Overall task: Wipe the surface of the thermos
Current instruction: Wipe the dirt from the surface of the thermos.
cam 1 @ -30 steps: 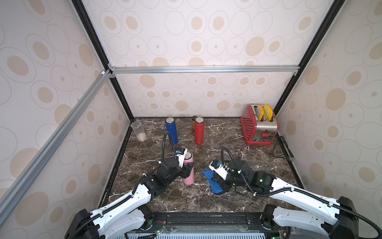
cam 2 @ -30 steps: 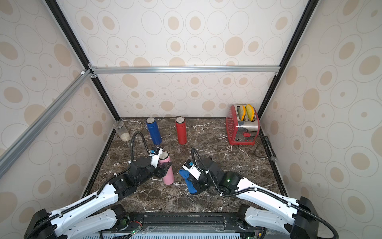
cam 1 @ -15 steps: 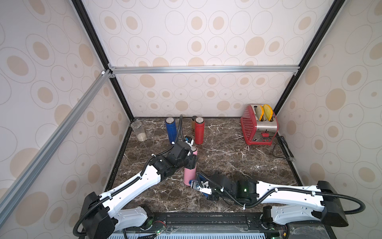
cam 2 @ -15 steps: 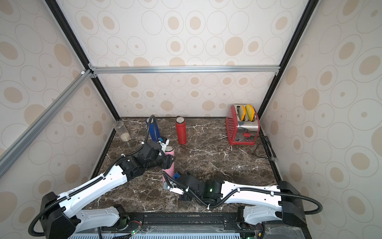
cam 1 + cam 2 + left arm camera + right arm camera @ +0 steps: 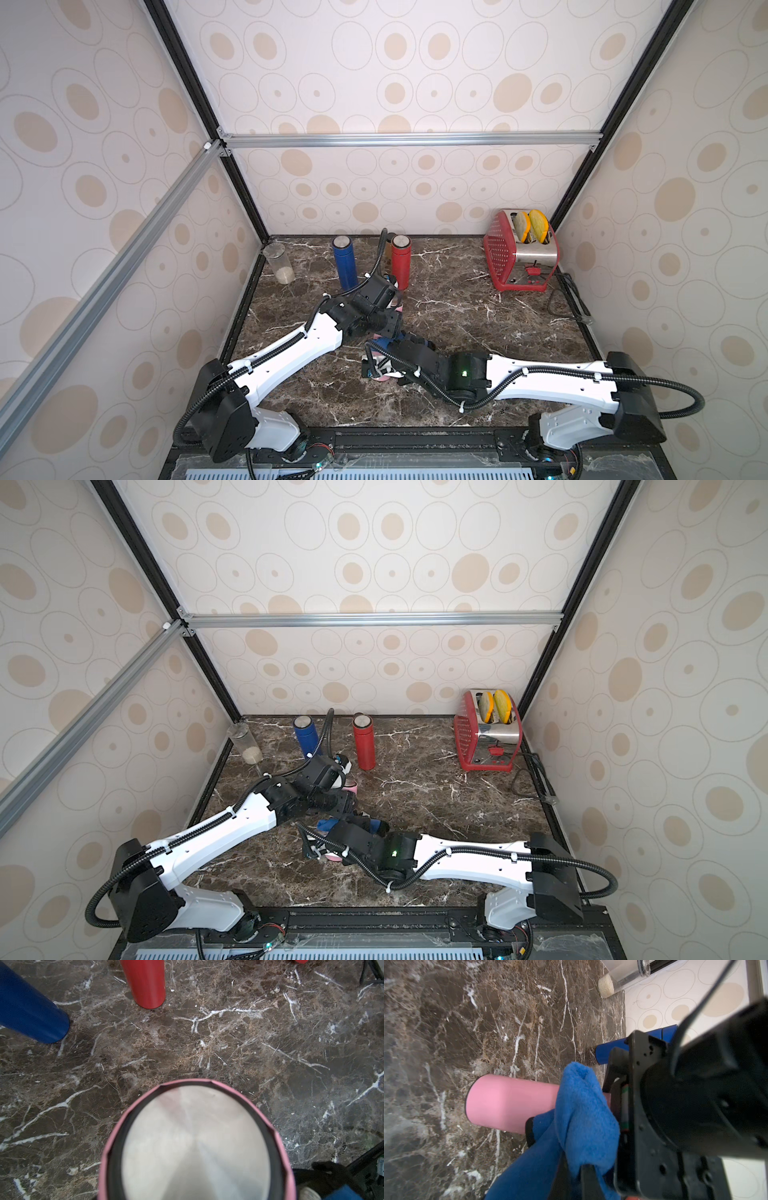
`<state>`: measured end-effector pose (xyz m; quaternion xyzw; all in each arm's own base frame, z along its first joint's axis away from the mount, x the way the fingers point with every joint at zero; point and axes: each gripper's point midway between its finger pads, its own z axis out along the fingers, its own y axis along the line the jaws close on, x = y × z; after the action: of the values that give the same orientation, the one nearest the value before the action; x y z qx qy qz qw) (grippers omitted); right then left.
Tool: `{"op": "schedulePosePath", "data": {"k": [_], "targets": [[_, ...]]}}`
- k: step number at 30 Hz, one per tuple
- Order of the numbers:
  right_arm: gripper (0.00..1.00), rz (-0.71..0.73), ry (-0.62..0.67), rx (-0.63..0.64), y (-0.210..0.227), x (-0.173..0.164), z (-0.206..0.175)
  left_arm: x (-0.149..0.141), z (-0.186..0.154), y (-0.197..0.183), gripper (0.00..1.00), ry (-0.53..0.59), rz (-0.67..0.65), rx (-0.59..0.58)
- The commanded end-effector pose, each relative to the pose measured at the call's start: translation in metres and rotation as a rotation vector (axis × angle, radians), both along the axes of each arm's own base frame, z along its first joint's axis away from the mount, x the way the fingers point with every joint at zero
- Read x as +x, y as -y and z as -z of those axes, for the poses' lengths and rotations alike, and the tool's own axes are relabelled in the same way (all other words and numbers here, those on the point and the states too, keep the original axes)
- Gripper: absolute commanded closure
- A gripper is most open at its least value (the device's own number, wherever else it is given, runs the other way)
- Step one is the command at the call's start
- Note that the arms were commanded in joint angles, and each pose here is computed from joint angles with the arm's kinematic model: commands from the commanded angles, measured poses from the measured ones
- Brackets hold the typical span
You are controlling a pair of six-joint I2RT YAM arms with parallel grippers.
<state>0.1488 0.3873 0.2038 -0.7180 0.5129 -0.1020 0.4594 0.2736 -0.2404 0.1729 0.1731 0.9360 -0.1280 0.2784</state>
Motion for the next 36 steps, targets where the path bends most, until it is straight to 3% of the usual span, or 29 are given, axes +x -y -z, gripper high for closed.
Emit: {"op": "schedulePosePath", "data": {"k": [1,9,29,36], "targets": [[1.0,-0.014,0.093,-0.029,-0.01,0.008,-0.013,0.0,-0.02,0.007,0.6,0.008,0.009,-0.028],[1.0,-0.025,0.226,-0.056,-0.029,0.025,-0.021,-0.003,-0.018,0.011,0.59,-0.025,0.024,-0.03],[1.0,-0.038,0.036,-0.285,-0.006,0.017,0.093,-0.006,-0.017,0.005,0.54,-0.075,0.058,0.074],[1.0,-0.027,0.115,-0.305,-0.008,0.026,0.093,-0.01,-0.005,0.005,0.53,-0.121,0.073,0.097]]}}
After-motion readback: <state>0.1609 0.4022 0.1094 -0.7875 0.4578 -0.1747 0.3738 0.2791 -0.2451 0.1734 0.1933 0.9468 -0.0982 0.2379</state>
